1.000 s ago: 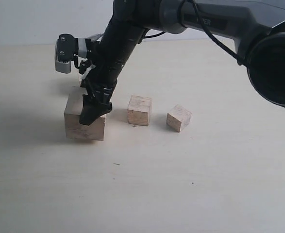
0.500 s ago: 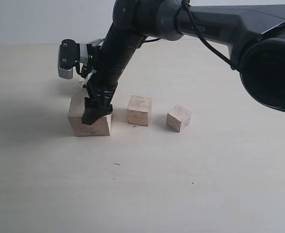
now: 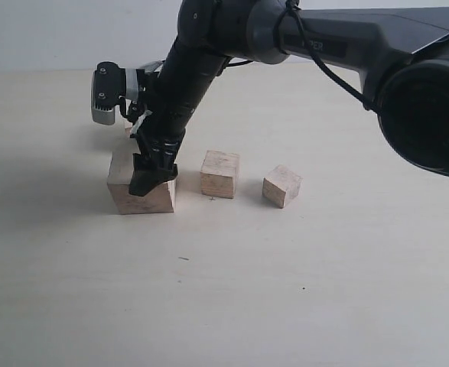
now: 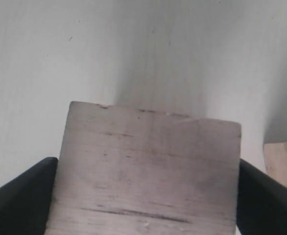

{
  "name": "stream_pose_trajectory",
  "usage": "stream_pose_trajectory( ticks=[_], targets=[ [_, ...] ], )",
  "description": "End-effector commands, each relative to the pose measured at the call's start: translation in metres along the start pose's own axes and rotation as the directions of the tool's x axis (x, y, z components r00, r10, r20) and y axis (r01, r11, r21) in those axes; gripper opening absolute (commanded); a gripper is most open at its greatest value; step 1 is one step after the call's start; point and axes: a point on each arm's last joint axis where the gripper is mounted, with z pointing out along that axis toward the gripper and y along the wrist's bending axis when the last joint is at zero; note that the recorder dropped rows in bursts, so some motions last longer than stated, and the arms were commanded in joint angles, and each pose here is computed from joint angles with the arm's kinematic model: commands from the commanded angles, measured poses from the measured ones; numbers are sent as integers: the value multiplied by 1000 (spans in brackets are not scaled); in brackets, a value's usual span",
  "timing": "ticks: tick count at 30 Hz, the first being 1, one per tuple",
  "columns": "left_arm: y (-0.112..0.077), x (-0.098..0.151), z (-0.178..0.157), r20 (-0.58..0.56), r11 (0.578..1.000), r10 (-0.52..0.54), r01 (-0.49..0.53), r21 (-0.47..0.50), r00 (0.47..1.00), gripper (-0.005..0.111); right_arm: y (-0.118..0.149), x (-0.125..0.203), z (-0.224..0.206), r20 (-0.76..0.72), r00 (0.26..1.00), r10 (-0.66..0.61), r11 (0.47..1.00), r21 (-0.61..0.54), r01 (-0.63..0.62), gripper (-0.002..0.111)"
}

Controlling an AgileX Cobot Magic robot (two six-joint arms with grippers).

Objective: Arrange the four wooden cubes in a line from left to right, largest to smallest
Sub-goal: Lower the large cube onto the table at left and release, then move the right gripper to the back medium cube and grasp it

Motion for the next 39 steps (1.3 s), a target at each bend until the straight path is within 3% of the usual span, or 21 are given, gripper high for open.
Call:
stream_pose_trajectory(
  ticks=[1, 16, 21, 24, 28, 33, 39],
  targets=[
    [0, 0, 0, 14, 1000, -10, 10, -2, 1000, 0, -4, -4, -3, 15, 1000, -18, 999, 41, 18, 88],
    [0, 0, 0, 14, 1000, -10, 10, -2, 1000, 0, -3, -11, -16, 32, 1000, -1, 998, 63, -1, 89],
    [0, 0, 0, 14, 1000, -10, 10, -2, 1000, 0, -1, -20, -36, 59, 998, 25, 995, 98, -31, 89],
    [0, 0, 0, 14, 1000, -10, 10, -2, 1000, 0, -4, -26, -44, 99, 991, 94, 982, 152, -108, 89],
    [0, 0, 0, 14, 1000, -10, 10, -2, 1000, 0, -15, -33, -56, 221, 941, 258, 915, 256, -311, 89],
    [0, 0, 0, 14, 1000, -10, 10, -2, 1000, 0, -28, -41, -67, 388, 846, 366, 809, 316, -495, 89],
    [0, 0, 0, 14, 1000, -10, 10, -2, 1000, 0, -49, -41, -74, 610, 657, 443, 603, 340, -722, 87]
  ],
)
